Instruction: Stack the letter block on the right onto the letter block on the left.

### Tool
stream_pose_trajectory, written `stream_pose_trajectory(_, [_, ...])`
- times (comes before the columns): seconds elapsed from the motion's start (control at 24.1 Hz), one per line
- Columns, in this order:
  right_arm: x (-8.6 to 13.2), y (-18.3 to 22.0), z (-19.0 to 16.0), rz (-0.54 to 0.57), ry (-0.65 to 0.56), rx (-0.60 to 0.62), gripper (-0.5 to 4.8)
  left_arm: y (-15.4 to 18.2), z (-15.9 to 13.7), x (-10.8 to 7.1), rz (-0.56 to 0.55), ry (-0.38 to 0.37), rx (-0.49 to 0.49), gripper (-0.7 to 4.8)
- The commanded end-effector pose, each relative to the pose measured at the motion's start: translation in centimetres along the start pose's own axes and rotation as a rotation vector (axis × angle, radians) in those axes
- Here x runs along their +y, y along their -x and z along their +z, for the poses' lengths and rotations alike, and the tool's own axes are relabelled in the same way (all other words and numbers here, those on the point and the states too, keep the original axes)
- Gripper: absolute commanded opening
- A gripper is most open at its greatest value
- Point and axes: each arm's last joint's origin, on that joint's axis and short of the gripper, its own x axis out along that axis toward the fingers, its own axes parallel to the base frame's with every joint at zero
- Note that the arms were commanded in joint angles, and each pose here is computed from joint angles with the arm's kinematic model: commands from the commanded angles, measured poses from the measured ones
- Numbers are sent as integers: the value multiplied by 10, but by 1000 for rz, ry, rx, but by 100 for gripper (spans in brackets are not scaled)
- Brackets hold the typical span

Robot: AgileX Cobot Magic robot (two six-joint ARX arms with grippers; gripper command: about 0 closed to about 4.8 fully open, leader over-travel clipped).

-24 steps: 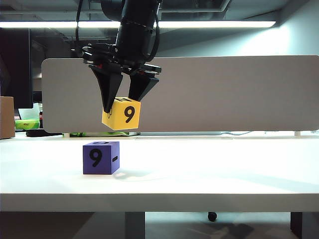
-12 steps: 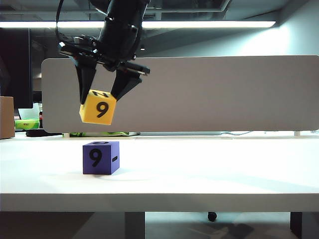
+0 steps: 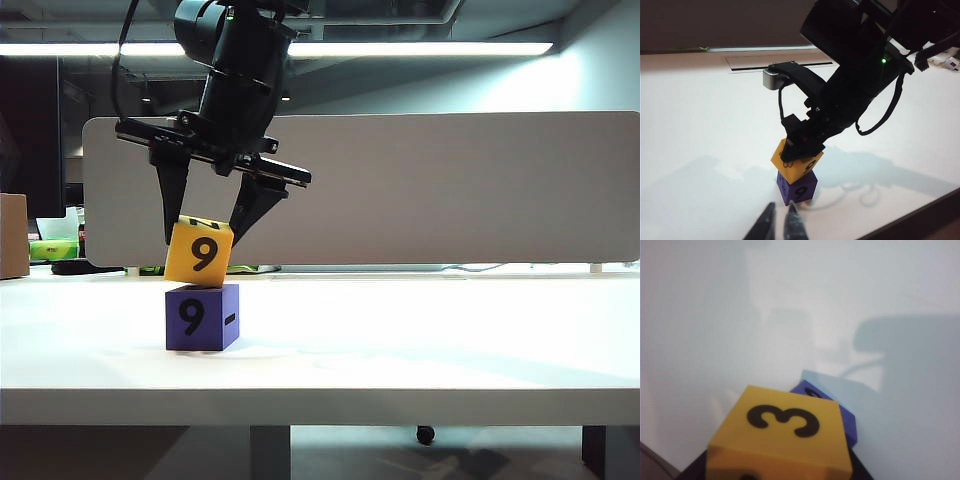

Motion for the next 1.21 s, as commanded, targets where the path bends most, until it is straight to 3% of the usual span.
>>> stream_pose_trajectory(0.04, [-2, 6, -4, -18, -12, 38, 269, 1, 2, 0, 2, -7, -10, 26])
stream_pose_trajectory(0.25, [-2, 6, -4, -19, -12, 42, 283, 1, 2, 0, 2, -7, -10, 26])
stream_pose_trajectory(0.29, [-3, 6, -4, -20, -12, 42, 307, 1, 2, 0, 2, -7, -10, 26])
stream_pose_trajectory(0.33, [-3, 6, -4, -19, -12, 41, 386, 1, 2, 0, 2, -7, -10, 26])
stream_pose_trajectory(0.37, [-3, 6, -4, -19, -12, 40, 420, 1, 2, 0, 2, -6, -9, 26])
stream_pose_trajectory(1.21, [3, 29, 14, 19, 42, -111, 410, 1, 2, 0, 3, -6, -4, 26])
